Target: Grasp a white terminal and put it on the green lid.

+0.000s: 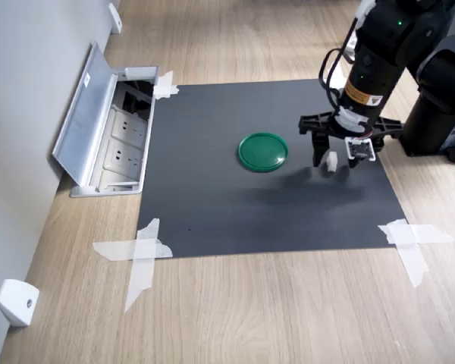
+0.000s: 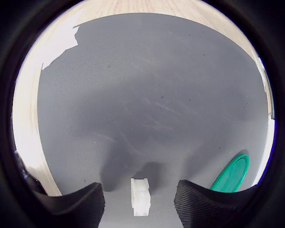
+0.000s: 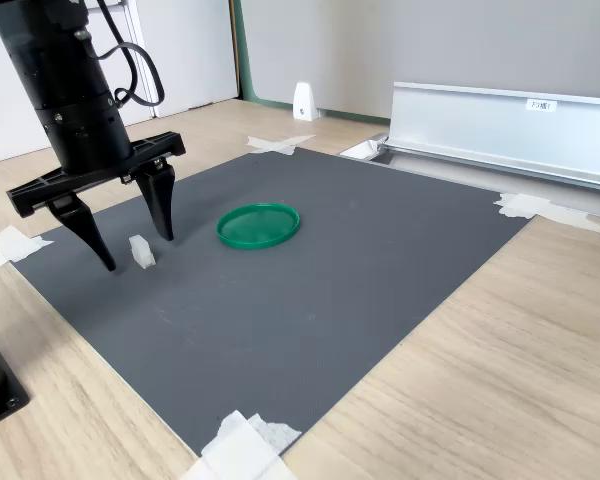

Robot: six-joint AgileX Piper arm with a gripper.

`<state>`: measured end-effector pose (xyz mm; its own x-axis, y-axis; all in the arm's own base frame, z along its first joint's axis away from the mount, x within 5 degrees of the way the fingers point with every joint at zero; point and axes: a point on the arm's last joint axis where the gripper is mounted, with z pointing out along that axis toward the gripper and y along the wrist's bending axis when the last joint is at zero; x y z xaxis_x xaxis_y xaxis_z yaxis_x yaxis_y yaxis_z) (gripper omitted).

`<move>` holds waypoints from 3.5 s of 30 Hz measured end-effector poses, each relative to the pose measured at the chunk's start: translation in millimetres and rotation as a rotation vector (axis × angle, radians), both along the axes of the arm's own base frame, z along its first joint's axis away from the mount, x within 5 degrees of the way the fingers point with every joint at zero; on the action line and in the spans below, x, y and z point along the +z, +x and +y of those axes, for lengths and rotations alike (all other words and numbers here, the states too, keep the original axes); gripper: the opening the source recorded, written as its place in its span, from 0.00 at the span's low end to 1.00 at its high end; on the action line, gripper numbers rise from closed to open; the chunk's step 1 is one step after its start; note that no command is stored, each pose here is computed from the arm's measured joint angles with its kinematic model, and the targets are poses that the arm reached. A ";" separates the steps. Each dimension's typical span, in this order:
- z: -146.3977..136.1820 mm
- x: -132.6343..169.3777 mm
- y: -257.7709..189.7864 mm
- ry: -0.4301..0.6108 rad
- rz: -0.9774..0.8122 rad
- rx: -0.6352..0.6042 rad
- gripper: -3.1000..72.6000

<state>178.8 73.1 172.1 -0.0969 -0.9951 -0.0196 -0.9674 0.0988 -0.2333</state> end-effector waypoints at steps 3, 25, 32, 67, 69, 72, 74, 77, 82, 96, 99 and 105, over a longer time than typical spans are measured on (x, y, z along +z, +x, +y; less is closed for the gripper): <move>0.4 -3.2 0.8 -0.005 0.014 -0.006 0.84; 3.2 12.0 12.3 -0.031 0.013 -0.020 0.15; 16.8 82.9 46.4 -0.025 -0.060 -0.004 0.15; -49.9 17.1 102.3 -0.080 0.024 -0.120 0.28; -49.9 16.7 102.2 -0.081 0.023 -0.112 0.40; -49.4 17.0 104.1 -0.076 0.002 -0.105 0.62; -49.4 17.2 104.5 -0.077 -0.003 -0.100 0.74; -50.0 21.1 103.8 -0.082 -0.018 -0.094 0.85; -50.4 60.9 103.0 -0.065 -0.159 -0.084 0.85; -49.4 182.7 62.2 0.264 -0.576 -0.404 0.08; -51.5 202.0 35.5 0.425 -0.679 -0.543 0.04; -57.7 205.5 -29.1 0.763 -0.881 -0.715 0.03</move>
<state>149.7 15.4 377.6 -0.2511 -0.4478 -0.8582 -0.2122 0.8905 -0.4026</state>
